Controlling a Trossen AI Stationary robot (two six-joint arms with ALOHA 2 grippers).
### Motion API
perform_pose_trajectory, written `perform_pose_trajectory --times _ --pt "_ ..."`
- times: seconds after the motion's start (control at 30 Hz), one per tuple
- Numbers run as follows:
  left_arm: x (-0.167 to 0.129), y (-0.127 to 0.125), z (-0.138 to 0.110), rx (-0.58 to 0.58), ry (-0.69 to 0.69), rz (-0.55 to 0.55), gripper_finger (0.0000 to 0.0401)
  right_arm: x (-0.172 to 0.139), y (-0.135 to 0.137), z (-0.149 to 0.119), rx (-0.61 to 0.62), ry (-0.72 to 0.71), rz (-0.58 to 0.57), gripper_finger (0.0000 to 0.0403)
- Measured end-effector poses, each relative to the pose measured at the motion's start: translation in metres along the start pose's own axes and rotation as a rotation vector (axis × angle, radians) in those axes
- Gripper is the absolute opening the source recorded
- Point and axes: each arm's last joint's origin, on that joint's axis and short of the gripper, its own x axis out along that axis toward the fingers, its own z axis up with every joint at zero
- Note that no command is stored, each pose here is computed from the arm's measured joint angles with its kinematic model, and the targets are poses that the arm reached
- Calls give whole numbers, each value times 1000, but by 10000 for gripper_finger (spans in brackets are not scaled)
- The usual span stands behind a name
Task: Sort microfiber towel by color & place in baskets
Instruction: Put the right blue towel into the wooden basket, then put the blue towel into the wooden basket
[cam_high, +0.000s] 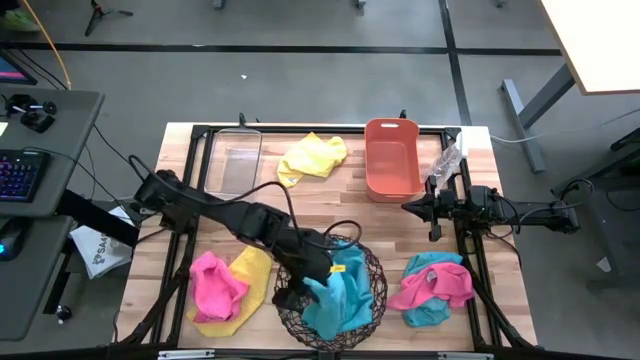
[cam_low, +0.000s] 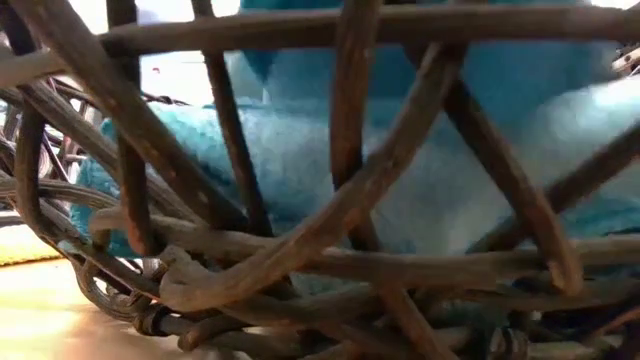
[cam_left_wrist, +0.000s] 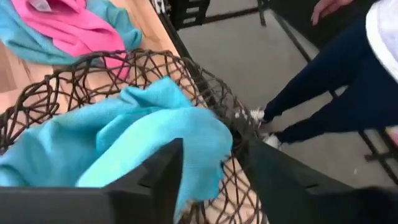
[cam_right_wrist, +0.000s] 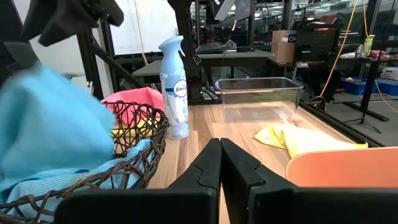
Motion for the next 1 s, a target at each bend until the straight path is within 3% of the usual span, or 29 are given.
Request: perform_pose_trajectory --times 0.1,0.2,0.27,0.37,0.53,0.67,0.87,1.0 --pt "-21 -2 5 83 52 44 210 0 0 0 0 0 0 0" --pt "-60 -3 11 125 113 192 219 0 0 0 0 0 0 0" --pt "-87 -4 11 99 144 289 220 0 0 0 0 0 0 0" --pt "-123 -10 9 40 69 324 219 0 0 0 0 0 0 0" --pt "-170 -23 -4 26 -192 391 218 0 0 0 0 -1 0 0" --pt "-178 -22 -31 -18 -411 478 218 0 0 0 0 0 0 0" --pt "-169 -9 -88 -240 -691 593 217 0 0 0 0 0 0 0" --pt "-176 -2 -111 -428 -883 669 217 0 0 1 -2 -10 -7 0"
